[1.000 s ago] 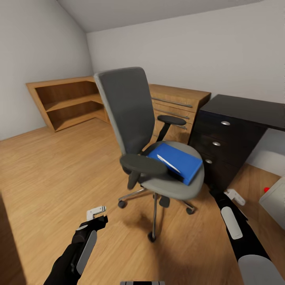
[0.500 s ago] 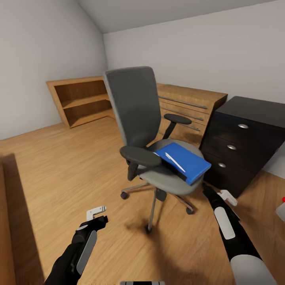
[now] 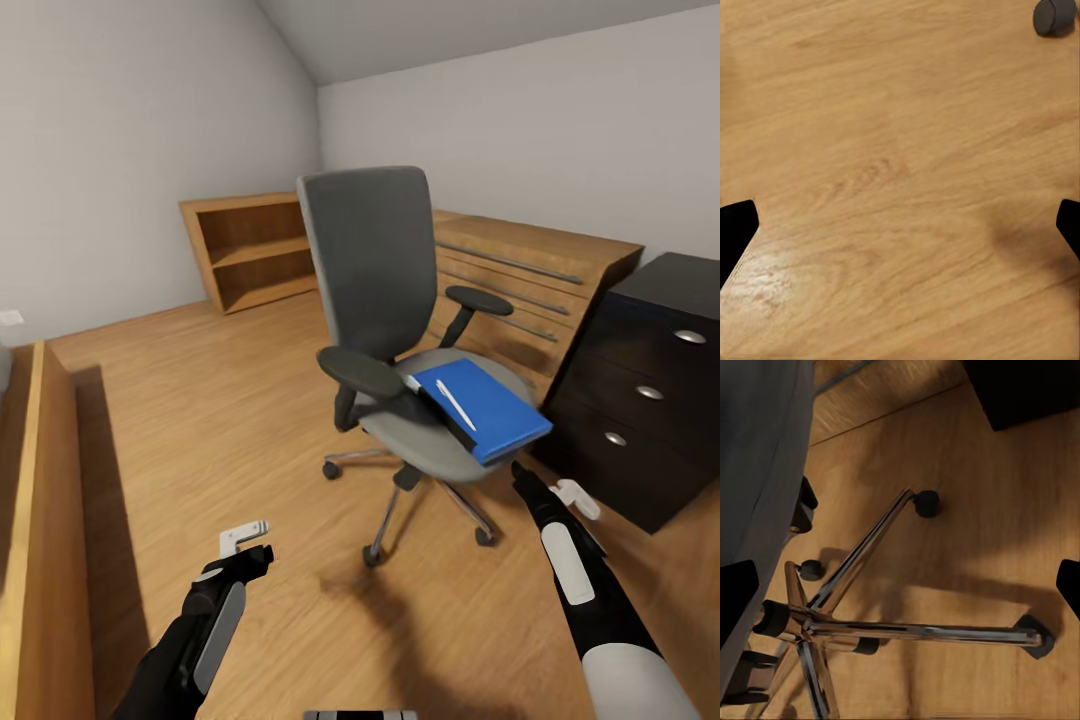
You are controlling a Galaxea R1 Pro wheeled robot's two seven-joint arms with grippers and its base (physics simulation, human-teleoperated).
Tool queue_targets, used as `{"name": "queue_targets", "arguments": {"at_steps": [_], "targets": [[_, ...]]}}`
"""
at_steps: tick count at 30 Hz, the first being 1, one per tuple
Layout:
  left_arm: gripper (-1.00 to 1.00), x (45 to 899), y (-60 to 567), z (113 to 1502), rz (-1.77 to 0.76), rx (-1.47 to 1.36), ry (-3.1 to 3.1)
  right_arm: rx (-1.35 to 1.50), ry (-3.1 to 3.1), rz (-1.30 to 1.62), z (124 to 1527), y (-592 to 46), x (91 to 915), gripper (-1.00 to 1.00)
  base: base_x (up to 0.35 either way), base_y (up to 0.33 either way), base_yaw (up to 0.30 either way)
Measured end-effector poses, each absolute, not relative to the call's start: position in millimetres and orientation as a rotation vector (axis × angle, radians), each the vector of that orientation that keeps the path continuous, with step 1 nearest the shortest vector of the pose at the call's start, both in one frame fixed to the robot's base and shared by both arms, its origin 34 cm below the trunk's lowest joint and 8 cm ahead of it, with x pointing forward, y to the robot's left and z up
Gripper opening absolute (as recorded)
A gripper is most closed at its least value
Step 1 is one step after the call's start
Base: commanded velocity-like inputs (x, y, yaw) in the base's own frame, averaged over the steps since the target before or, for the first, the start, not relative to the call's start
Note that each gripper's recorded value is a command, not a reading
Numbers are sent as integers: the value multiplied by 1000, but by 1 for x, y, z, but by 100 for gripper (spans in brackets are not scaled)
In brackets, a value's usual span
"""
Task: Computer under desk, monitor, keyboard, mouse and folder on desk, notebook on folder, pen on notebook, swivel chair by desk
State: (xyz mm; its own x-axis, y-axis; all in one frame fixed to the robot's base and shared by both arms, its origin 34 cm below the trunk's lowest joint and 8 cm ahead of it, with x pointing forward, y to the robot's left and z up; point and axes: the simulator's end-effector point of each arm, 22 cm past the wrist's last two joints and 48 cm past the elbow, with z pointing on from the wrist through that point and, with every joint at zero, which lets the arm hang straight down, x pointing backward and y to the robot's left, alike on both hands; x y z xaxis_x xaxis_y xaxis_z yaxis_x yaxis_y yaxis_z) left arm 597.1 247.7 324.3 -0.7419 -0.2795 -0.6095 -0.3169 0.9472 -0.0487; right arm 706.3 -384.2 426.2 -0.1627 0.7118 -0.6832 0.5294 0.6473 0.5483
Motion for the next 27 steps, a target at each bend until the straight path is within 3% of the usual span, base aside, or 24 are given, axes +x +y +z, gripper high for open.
{"name": "queue_targets", "arguments": {"at_steps": [4, 12, 20, 27], "targets": [[100, 597, 246, 324, 73, -416, 2450, 991, 1830, 219, 426, -384, 706, 100, -11, 0, 254], [100, 593, 241, 318, 69, -410, 2469, 995, 1829, 228, 426, -383, 707, 100, -265, -27, 216], [100, 593, 229, 318, 59, -367, 2474, 995, 1832, 230, 425, -382, 706, 100, -247, -2, 18], [100, 590, 226, 315, 60, -355, 2484, 956, 1841, 283, 420, -371, 701, 100, -66, 0, 1]]}}
